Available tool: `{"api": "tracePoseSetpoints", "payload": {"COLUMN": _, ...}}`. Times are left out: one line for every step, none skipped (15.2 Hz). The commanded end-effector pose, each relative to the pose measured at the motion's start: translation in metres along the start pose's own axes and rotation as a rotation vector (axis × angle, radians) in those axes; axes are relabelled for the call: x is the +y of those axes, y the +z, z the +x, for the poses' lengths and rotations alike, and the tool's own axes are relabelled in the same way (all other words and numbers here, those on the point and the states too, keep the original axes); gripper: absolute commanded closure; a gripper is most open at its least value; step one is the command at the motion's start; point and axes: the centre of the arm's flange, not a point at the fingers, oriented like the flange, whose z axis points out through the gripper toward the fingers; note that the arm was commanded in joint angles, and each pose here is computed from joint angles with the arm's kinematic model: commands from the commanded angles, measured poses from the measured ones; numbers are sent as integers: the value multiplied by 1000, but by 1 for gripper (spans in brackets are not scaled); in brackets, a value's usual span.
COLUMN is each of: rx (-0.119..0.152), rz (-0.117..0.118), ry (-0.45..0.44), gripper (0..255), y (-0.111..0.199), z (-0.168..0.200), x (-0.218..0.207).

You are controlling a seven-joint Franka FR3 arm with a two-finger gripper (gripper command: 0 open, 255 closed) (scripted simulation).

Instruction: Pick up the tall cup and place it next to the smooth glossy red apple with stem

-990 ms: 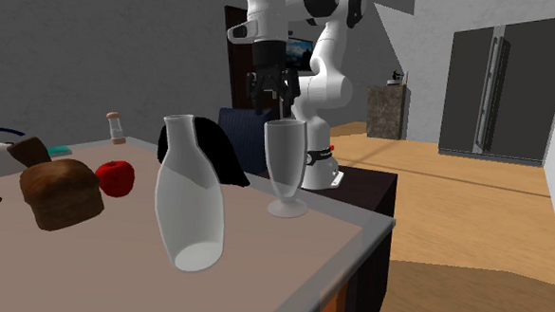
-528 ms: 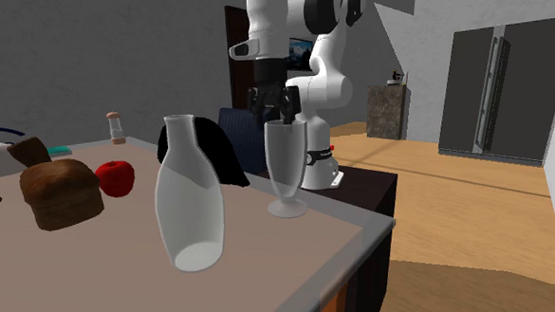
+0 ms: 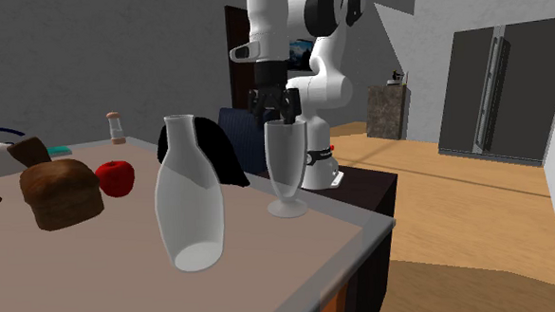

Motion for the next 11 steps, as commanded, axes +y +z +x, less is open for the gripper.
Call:
{"api": "tracePoseSetpoints", "payload": {"rx": 0, "rz": 0, "ry": 0, "gripper": 255, "y": 0, "z": 0, "x": 0}}
{"api": "tracePoseSetpoints", "payload": {"rx": 0, "rz": 0, "ry": 0, "gripper": 255, "y": 0, "z": 0, "x": 0}}
{"api": "tracePoseSetpoints", "payload": {"rx": 0, "rz": 0, "ry": 0, "gripper": 255, "y": 0, "z": 0, "x": 0}}
{"api": "tracePoseSetpoints", "payload": {"rx": 0, "rz": 0, "ry": 0, "gripper": 255, "y": 0, "z": 0, "x": 0}}
{"api": "tracePoseSetpoints", "payload": {"rx": 0, "rz": 0, "ry": 0, "gripper": 255, "y": 0, "z": 0, "x": 0}}
{"api": "tracePoseSetpoints", "payload": {"rx": 0, "rz": 0, "ry": 0, "gripper": 255, "y": 0, "z": 0, "x": 0}}
{"api": "tracePoseSetpoints", "payload": {"rx": 0, "rz": 0, "ry": 0, "gripper": 255, "y": 0, "z": 0, "x": 0}}
{"api": "tracePoseSetpoints", "payload": {"rx": 0, "rz": 0, "ry": 0, "gripper": 255, "y": 0, "z": 0, "x": 0}}
{"api": "tracePoseSetpoints", "payload": {"rx": 0, "rz": 0, "ry": 0, "gripper": 255, "y": 0, "z": 0, "x": 0}}
{"api": "tracePoseSetpoints", "payload": {"rx": 0, "rz": 0, "ry": 0, "gripper": 255, "y": 0, "z": 0, "x": 0}}
{"api": "tracePoseSetpoints", "payload": {"rx": 0, "rz": 0, "ry": 0, "gripper": 255, "y": -5, "z": 0, "x": 0}}
